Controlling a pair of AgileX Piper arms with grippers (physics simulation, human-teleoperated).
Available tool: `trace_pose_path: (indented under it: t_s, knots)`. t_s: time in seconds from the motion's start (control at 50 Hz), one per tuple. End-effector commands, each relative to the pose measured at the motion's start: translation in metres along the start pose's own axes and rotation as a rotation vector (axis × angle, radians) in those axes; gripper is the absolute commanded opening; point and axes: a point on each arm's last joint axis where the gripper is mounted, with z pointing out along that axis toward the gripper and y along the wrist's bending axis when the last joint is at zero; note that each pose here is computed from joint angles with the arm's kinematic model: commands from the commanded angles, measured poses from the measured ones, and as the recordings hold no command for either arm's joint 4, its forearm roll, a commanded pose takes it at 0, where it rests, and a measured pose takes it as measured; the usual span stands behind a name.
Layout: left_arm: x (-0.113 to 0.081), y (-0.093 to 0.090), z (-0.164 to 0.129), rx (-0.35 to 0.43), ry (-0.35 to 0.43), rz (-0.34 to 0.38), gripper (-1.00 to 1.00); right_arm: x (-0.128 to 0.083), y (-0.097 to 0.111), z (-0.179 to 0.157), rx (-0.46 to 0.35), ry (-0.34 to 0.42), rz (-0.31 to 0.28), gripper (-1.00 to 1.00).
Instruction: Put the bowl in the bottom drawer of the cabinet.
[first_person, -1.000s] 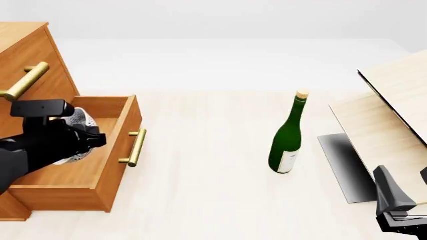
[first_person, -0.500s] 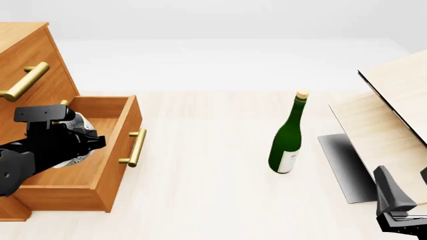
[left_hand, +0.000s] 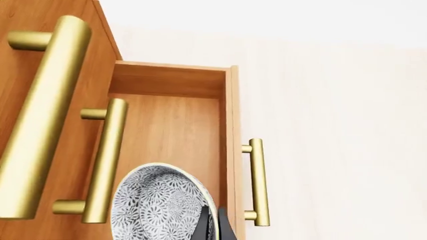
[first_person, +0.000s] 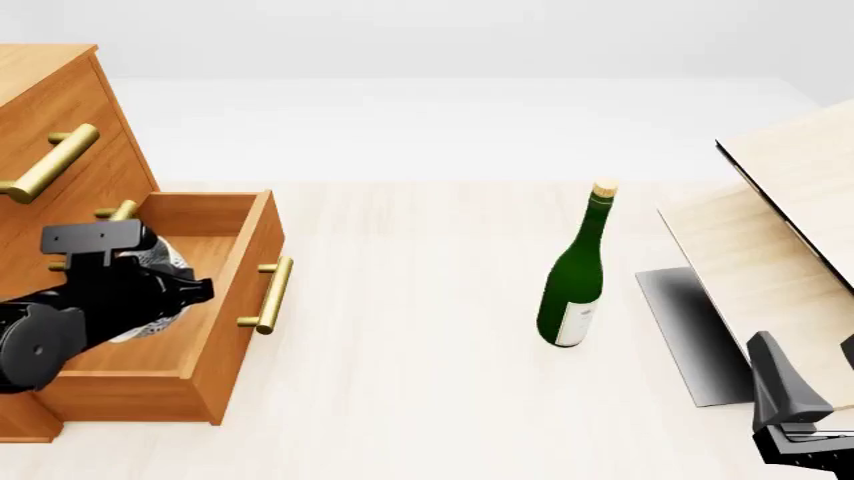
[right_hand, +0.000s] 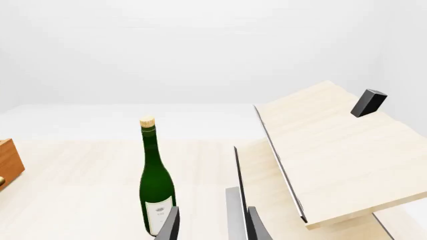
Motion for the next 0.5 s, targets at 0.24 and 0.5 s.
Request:
trace_pose_path:
  t_s: [0.24,0.5]
  knots:
    - [0.0039,0.0073,0.0035,-0.023,-0.012,0.039,-1.00,0.0000,0.0000,0.0000,0.000,0.000,0.000,1.00]
    - [0.0081,0.0088,0.0095,-0.026,-0.010,0.050,-1.00,0.0000,0.0000,0.0000,0.000,0.000,0.000,1.00]
